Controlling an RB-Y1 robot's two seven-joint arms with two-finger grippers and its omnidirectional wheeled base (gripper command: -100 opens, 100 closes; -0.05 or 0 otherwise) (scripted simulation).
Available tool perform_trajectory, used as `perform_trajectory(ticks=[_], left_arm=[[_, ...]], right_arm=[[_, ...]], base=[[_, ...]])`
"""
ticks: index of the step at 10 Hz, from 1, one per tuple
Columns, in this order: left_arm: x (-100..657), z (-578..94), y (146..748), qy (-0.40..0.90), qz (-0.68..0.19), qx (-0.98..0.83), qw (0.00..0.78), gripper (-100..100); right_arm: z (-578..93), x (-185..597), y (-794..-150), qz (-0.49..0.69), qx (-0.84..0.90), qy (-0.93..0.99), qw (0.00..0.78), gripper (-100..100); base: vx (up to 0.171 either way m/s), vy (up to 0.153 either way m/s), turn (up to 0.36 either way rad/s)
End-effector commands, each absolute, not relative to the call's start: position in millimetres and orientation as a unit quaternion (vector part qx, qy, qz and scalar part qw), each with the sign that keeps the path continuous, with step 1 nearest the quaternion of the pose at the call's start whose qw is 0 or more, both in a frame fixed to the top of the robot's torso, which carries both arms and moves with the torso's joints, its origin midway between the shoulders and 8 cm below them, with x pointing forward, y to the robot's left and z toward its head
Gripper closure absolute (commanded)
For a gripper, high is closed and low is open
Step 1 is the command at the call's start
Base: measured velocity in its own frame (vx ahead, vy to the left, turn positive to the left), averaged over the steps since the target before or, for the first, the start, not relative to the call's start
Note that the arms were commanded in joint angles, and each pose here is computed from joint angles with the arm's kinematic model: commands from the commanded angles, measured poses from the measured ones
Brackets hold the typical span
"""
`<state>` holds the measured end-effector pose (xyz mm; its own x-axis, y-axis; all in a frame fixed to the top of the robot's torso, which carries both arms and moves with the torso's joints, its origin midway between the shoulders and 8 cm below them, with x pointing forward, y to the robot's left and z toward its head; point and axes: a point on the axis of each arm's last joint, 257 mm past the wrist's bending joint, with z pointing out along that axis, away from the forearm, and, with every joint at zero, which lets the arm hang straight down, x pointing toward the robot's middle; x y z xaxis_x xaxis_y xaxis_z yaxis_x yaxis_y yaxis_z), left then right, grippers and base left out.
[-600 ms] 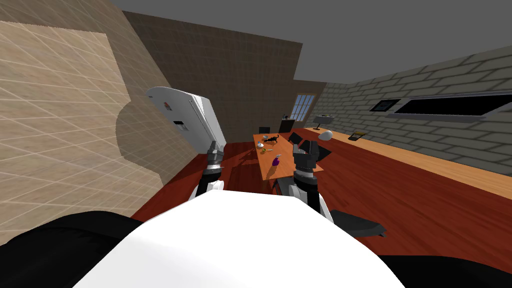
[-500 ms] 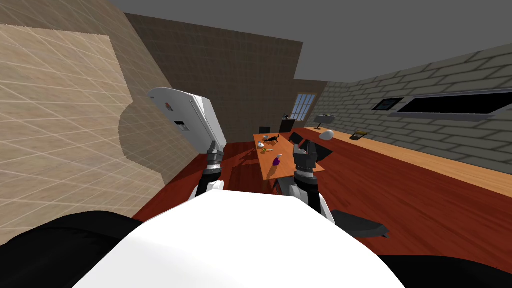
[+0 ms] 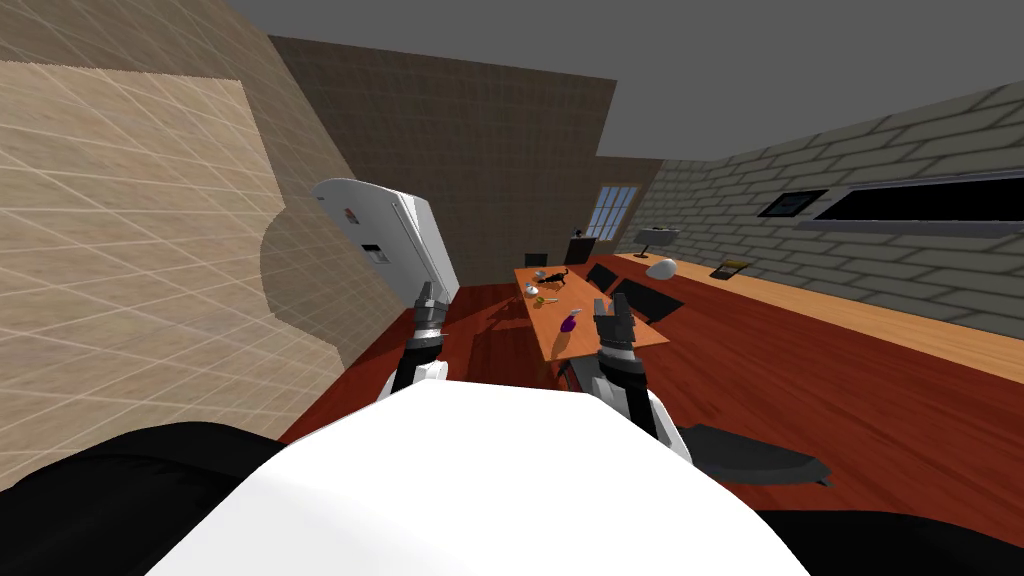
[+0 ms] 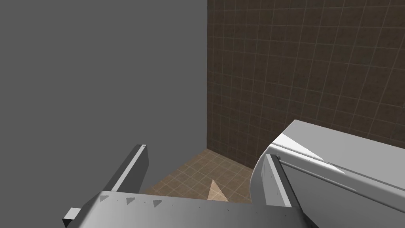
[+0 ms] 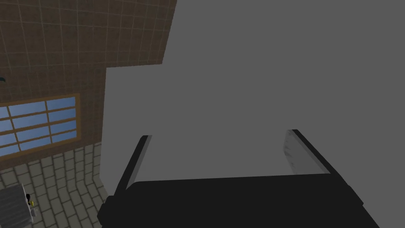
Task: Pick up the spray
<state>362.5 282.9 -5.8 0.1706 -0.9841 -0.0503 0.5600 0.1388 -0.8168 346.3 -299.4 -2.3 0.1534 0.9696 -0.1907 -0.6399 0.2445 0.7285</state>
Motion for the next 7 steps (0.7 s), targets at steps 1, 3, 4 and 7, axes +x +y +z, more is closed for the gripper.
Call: perform_trajectory(ticks=[1, 3, 4, 7], left_arm=[[362.5, -5.8, 282.9, 0.314, -0.562, -0.338, 0.686, 0], [362.5, -5.8, 282.9, 0.314, -0.562, -0.338, 0.686, 0], [362.5, -5.9, 282.9, 0.314, -0.562, -0.338, 0.686, 0], [362.4, -5.9, 283.0, 0.314, -0.562, -0.338, 0.686, 0]], right_arm=[[-16.2, 350.8, -321.0, 0.524, 0.25, 0.35, 0.735, -100], [-34.2, 354.8, -350.2, 0.471, 0.249, 0.376, 0.758, -100], [-41.2, 356.3, -364.2, 0.443, 0.245, 0.388, 0.77, -100], [-54.8, 357.1, -400.2, 0.376, 0.237, 0.412, 0.795, -100]], base=[[-0.026, 0.197, -0.001], [0.038, 0.223, -0.027], [0.106, 0.215, -0.058], [0.101, 0.09, -0.055]])
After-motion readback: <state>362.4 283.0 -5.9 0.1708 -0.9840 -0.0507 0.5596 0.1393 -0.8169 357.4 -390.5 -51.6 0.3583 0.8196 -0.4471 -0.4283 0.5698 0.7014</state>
